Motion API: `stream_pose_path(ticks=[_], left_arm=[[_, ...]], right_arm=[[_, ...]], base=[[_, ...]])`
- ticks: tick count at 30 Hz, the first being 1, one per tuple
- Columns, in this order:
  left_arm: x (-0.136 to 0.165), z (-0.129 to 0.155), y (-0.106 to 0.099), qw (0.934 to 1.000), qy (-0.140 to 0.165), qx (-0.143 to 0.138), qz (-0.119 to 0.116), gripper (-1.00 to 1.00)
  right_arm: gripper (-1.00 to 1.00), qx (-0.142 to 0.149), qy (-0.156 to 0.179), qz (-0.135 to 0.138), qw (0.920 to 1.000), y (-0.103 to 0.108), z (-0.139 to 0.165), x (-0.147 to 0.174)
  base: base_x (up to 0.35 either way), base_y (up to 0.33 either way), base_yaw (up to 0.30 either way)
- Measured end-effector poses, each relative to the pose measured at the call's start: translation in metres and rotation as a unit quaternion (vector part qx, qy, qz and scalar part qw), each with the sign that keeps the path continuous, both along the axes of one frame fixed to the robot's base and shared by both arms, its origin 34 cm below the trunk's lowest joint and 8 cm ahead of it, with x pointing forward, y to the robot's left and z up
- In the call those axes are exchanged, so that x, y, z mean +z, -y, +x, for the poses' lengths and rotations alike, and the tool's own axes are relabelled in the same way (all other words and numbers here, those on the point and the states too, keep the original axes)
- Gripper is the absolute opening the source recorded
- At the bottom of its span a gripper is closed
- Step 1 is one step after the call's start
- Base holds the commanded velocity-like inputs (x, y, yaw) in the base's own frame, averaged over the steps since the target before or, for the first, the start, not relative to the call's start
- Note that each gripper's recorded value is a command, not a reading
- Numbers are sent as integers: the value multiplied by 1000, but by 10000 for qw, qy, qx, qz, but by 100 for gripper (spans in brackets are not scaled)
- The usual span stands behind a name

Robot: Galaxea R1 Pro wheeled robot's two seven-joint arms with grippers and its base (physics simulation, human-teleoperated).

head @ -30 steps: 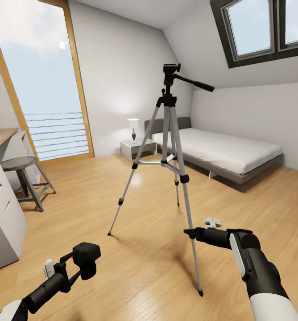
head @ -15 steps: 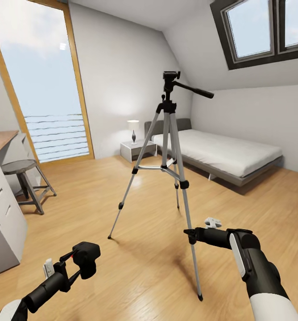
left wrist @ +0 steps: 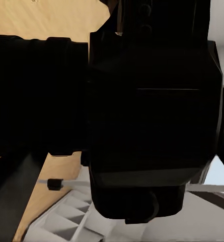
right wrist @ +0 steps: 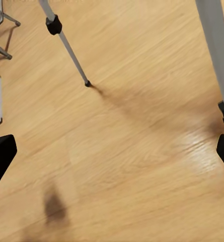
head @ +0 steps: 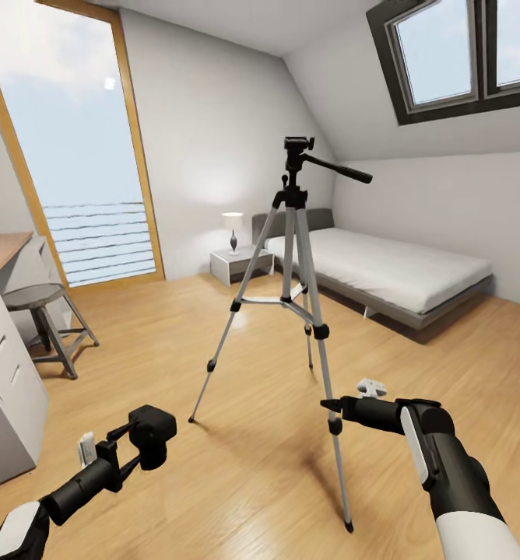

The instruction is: Attach the digital camera to the camera tripod in the bedroom.

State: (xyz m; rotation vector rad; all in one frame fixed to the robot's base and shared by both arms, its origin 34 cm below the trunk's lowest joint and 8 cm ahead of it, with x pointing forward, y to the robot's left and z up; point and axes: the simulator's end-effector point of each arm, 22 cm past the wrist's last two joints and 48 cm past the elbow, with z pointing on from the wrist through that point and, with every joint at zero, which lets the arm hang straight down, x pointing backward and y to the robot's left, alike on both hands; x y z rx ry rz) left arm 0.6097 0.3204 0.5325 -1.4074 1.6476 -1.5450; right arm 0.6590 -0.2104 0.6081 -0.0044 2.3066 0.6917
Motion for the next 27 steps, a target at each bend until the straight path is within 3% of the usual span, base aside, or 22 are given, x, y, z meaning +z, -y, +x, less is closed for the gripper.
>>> stream_pose_path(ticks=[12,17,24,27], left_arm=[[61,20,-3,9983,414,-74,405,-100],[85,28,13,9957,567,-355,633,-100],[136,43,56,9818,1029,-1069,1182,-100],[153,46,67,9761,1173,-1240,1349,-100]], right_arm=[[100,3,23,0,10000,0,6,28],[100,3,24,0,10000,0,9,39],[100,2,23,0,10000,0,12,54],[100,3,20,0,10000,0,13,60]], base=[[0,0,0],[0,0,0],[0,0,0],[0,0,0]])
